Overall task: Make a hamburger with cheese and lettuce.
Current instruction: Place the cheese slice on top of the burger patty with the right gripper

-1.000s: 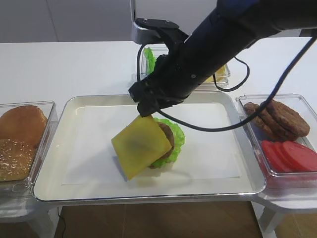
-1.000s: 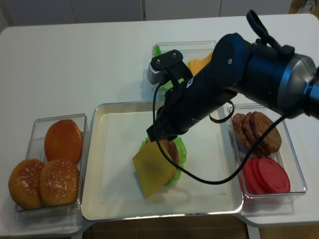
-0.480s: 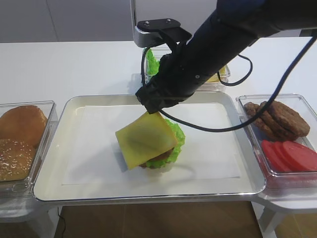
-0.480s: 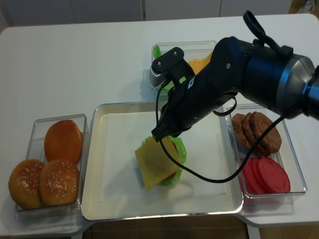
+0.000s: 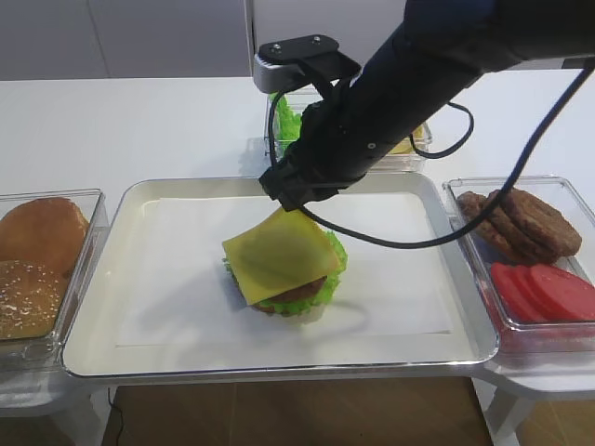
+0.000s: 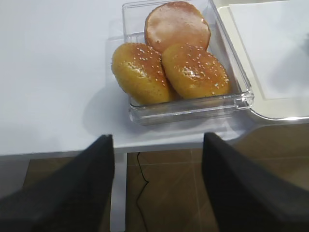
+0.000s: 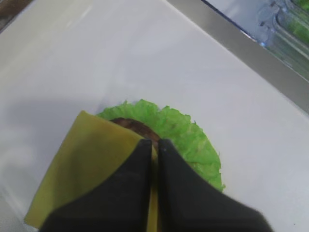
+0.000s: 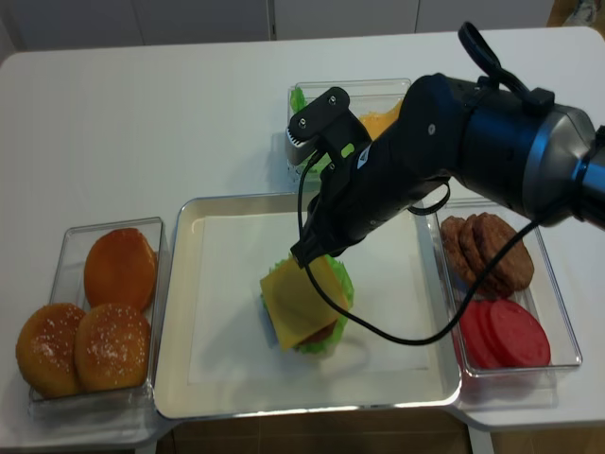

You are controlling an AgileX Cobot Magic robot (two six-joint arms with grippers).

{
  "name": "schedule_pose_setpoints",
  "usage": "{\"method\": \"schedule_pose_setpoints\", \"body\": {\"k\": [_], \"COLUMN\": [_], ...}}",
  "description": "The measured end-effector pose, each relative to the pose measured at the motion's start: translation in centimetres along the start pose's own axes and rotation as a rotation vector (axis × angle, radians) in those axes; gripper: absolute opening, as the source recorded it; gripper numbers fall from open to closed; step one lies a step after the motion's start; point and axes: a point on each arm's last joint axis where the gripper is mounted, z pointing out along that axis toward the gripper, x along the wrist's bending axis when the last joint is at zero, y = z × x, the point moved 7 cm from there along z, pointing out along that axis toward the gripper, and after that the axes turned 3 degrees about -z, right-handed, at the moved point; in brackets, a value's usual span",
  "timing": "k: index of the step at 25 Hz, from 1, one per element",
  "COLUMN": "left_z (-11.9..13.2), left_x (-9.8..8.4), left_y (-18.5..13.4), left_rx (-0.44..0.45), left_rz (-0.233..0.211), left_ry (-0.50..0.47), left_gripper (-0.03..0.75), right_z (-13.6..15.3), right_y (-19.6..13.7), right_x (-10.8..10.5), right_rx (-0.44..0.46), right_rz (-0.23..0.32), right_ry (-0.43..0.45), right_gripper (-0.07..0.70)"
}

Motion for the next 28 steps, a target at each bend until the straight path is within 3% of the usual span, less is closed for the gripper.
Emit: {"method": "schedule_pose_setpoints", "body": {"k": [22, 25, 28], "left_z": [0.0, 0.0, 0.0], "left_x": [0.0, 0.0, 0.0], "left_y": [0.0, 0.0, 0.0], "left_rx": [0.000, 0.000, 0.000], "left_rz": [0.000, 0.000, 0.000], "left_ry": [0.000, 0.000, 0.000], "left_gripper": [0.433, 0.433, 0.433], "right_z": [1.3, 1.3, 1.3], "right_y": [-0.7, -0.7, -0.7], "right_x": [-0.6, -0.8, -0.9], "right_rx": [0.031, 0.031, 0.033], "right_rz": [-0.010, -0.023, -0.030], "right_ry": [-0.013, -0.025, -0.029], "right_gripper": [0.055, 0.148, 0.340]}}
